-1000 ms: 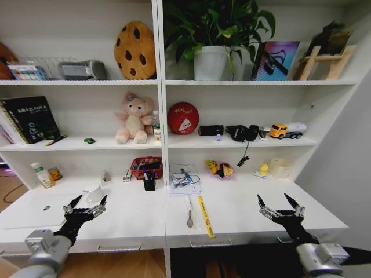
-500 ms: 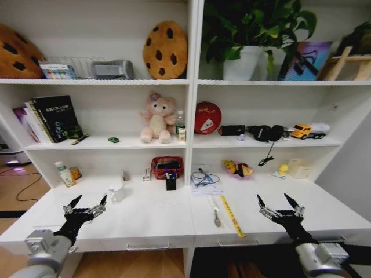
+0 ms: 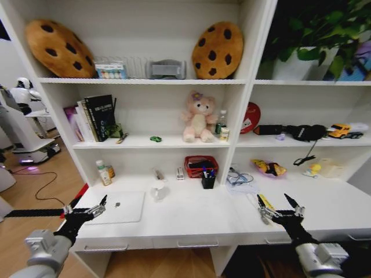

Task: Organize the objects on the table.

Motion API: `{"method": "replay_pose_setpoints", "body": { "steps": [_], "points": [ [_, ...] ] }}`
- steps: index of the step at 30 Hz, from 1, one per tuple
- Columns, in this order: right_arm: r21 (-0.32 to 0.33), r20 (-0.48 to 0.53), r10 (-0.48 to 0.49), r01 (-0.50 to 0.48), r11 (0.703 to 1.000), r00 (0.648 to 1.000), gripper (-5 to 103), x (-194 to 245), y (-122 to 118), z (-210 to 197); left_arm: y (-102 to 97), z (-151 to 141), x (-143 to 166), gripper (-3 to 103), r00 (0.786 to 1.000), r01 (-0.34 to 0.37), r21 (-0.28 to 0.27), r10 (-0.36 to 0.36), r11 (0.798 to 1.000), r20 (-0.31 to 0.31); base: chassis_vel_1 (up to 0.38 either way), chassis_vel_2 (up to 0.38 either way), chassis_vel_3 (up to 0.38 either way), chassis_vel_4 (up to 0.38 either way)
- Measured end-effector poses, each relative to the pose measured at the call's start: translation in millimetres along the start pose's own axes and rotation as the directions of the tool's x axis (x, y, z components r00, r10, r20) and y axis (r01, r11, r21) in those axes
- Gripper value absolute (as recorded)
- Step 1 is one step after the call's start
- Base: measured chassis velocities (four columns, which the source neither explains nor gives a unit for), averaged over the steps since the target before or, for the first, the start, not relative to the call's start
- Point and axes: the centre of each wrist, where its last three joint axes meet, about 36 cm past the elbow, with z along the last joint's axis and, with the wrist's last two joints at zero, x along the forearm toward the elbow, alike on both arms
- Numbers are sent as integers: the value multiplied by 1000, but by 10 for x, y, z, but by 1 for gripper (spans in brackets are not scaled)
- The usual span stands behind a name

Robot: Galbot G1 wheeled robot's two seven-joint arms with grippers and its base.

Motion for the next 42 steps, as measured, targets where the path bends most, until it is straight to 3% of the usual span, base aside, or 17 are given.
{"method": "replay_pose_setpoints", "body": {
  "steps": [15,31,42],
  "points": [
    [0,0,0,0,1000,1000,100,0,1,0,1,0,0,100,1000,2,0,-2,1000,0,299,271,-288,-305],
    [0,0,0,0,1000,1000,100,0,0,0,0,0,0,100,1000,0,0,0,1000,0,-12,-9,23,16],
    [0,0,0,0,1000,1000,100,-1,1,0,1,0,0,100,1000,1,0,-1,1000,0,124,-95,-155,104]
  ]
}}
